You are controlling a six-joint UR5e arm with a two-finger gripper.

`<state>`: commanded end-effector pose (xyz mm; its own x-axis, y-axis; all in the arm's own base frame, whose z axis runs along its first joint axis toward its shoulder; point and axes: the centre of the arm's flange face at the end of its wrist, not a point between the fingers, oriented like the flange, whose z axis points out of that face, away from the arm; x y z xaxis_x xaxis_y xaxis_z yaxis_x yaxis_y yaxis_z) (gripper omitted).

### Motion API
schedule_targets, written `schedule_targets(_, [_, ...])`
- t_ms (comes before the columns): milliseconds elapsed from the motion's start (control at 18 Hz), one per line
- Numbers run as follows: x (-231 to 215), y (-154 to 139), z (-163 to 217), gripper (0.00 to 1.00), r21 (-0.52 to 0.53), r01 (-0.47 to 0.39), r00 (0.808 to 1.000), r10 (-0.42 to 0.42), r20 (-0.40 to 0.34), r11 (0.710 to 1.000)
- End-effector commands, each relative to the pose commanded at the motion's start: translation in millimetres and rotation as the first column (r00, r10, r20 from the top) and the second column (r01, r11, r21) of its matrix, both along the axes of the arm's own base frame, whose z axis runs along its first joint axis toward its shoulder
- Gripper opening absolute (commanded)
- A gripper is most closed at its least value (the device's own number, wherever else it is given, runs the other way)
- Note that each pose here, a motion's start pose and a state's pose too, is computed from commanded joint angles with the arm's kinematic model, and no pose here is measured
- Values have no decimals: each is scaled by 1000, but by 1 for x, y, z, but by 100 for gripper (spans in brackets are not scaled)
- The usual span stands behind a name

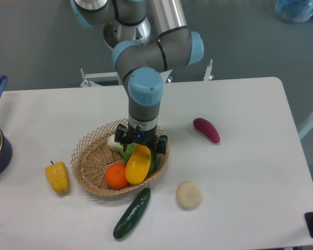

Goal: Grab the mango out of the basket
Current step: 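Lower the gripper around the yellow mango and close on it, then lift the yellow mango up out of the basket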

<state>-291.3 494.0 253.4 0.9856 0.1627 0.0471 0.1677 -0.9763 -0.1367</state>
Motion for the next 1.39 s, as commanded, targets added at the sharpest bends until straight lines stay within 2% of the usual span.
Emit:
schedule_targets(833, [-2, 9, -12, 99, -11, 12, 1000, -12, 4, 1000])
schedule_targets(1000, [-2, 9, -12, 92, -9, 15, 1000, -15, 1, 1000])
schedule_targets(1389, [-2, 9, -10, 57, -6, 18, 1000, -18, -1, 1000])
